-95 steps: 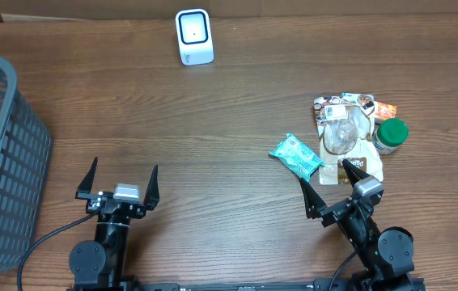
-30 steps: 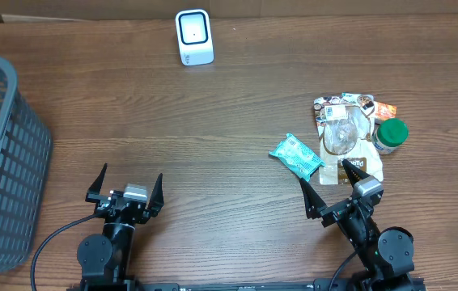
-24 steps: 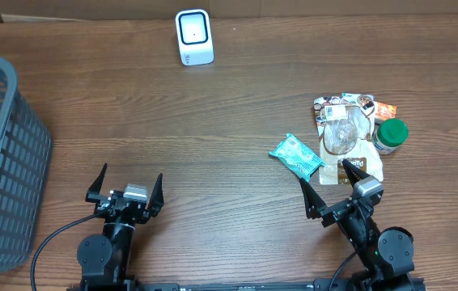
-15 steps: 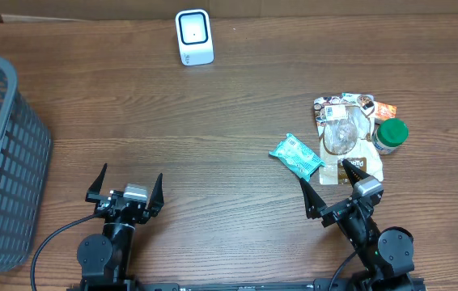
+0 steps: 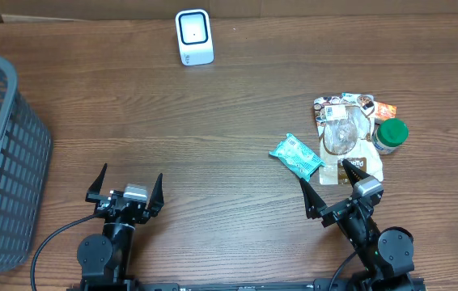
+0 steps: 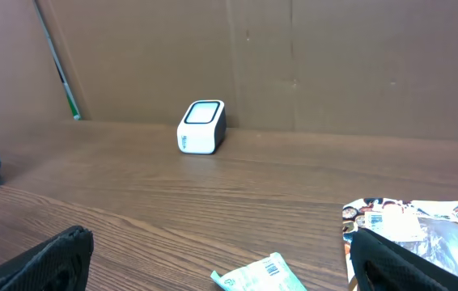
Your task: Scan the item barcode
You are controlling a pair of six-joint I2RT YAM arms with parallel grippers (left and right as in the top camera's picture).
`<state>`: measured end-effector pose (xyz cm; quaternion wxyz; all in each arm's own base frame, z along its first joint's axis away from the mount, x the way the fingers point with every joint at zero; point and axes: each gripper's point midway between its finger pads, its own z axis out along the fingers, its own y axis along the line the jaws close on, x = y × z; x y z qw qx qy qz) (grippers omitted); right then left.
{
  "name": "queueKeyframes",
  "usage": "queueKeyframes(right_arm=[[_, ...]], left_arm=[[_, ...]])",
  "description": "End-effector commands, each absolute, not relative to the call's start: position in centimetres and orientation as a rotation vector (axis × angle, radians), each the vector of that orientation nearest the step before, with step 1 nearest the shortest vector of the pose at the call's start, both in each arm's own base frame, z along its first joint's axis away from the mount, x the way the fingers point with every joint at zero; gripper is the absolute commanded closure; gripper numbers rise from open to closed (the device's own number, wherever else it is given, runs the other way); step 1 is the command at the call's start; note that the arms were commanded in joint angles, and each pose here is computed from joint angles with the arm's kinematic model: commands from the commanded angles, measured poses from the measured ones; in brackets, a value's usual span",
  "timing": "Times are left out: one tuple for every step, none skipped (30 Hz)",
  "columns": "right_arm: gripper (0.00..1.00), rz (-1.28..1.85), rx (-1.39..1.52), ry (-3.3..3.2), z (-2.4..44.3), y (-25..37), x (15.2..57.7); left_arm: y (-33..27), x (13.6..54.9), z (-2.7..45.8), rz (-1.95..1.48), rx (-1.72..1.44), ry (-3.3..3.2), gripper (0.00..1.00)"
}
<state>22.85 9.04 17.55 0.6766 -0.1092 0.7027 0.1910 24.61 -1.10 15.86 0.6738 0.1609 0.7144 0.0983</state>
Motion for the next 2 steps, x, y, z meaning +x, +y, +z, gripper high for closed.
queueKeyframes(right_arm=[[0.00,0.432,-0.244,1.577,17.35,9.02,22.86],[0.00,0.432,-0.244,1.577,17.35,9.02,22.86]], left_arm=[[-1.14,24.57,15.86,0.229,0.376,1.598,0.00],[-1.14,24.57,15.84,0.229,0.376,1.598,0.00]])
